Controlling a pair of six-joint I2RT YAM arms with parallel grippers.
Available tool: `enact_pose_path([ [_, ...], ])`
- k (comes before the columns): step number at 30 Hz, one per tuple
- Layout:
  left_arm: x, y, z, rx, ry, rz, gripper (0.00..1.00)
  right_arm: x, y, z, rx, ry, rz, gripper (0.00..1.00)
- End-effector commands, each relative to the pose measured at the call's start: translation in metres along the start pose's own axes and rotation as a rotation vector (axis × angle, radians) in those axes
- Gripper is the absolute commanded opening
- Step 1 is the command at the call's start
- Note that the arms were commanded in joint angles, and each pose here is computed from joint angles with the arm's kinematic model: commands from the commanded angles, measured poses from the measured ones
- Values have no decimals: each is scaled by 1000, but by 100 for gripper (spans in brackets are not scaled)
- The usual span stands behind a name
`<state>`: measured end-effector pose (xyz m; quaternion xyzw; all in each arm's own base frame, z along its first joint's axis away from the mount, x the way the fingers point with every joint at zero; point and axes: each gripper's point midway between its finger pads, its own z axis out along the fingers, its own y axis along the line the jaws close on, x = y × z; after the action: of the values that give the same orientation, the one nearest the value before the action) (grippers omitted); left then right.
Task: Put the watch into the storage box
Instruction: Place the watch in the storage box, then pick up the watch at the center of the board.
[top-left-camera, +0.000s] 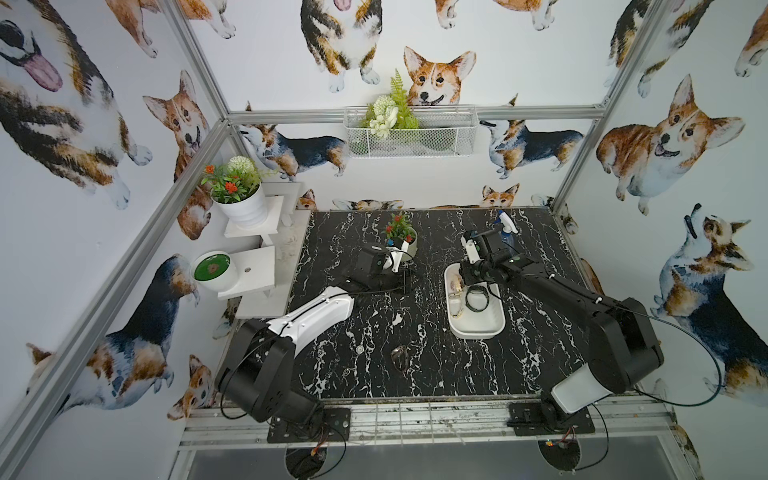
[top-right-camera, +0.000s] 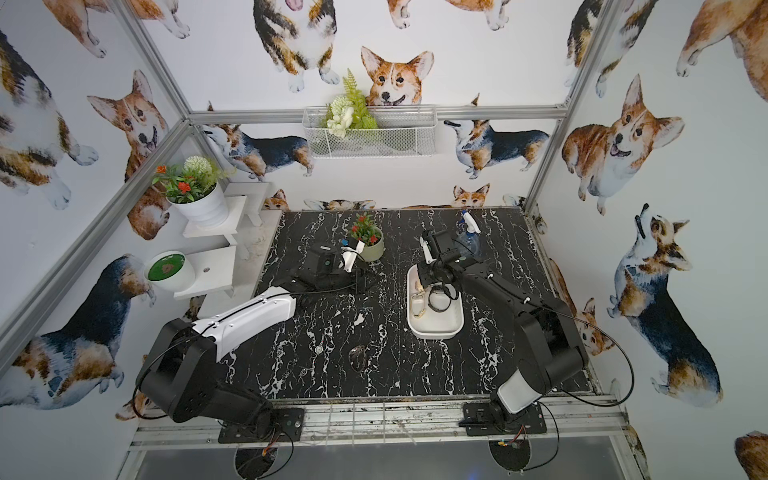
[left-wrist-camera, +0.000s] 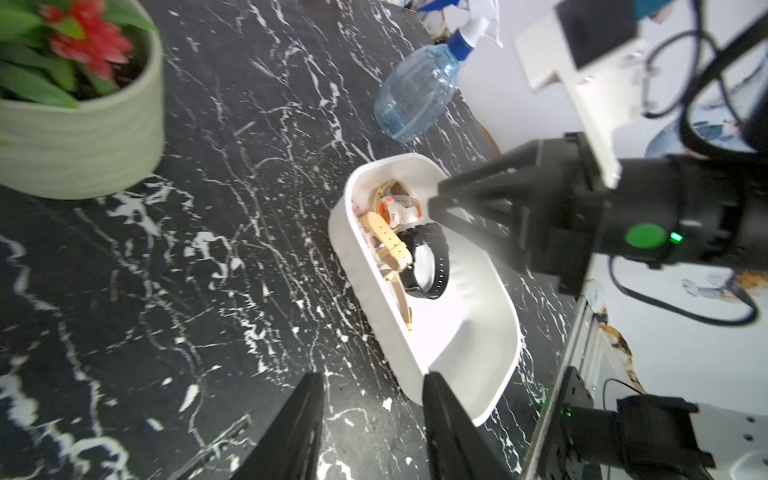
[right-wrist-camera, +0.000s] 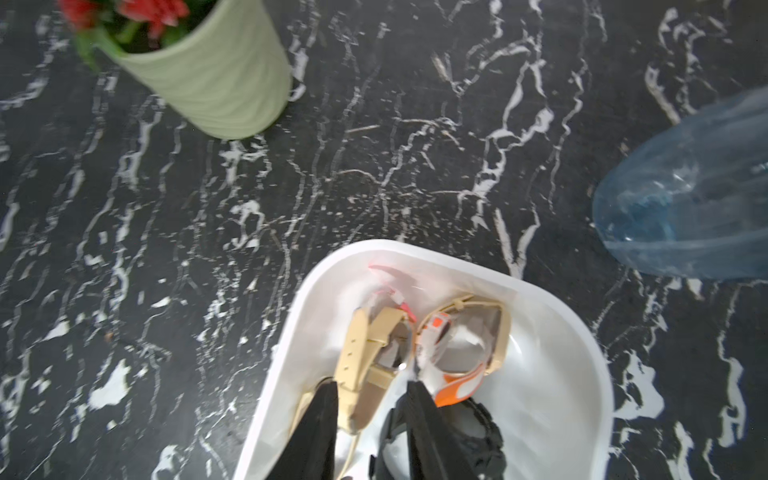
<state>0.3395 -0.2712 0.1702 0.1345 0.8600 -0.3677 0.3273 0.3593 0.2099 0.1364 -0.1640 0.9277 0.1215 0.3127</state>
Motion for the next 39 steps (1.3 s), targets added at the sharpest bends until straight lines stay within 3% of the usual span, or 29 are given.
enact_pose_path([
  [1,-6,29,-12,-126,-37,-46,45,-5,44,-10,-160,-58,-115,36],
  [7,-10,94,-49,-421,-100,-183,46,23,120,-13,-404,-49,-256,37],
  [12,-10,126,-79,-514,-172,-284,46,56,185,-11,-534,4,-388,39],
  [15,7,149,-93,-563,-169,-351,46,78,221,-7,-579,41,-464,40],
  [25,16,183,-137,-653,-263,-476,46,133,299,18,-573,132,-631,57],
  [39,21,201,-185,-769,-422,-556,47,137,317,68,-406,148,-583,67],
])
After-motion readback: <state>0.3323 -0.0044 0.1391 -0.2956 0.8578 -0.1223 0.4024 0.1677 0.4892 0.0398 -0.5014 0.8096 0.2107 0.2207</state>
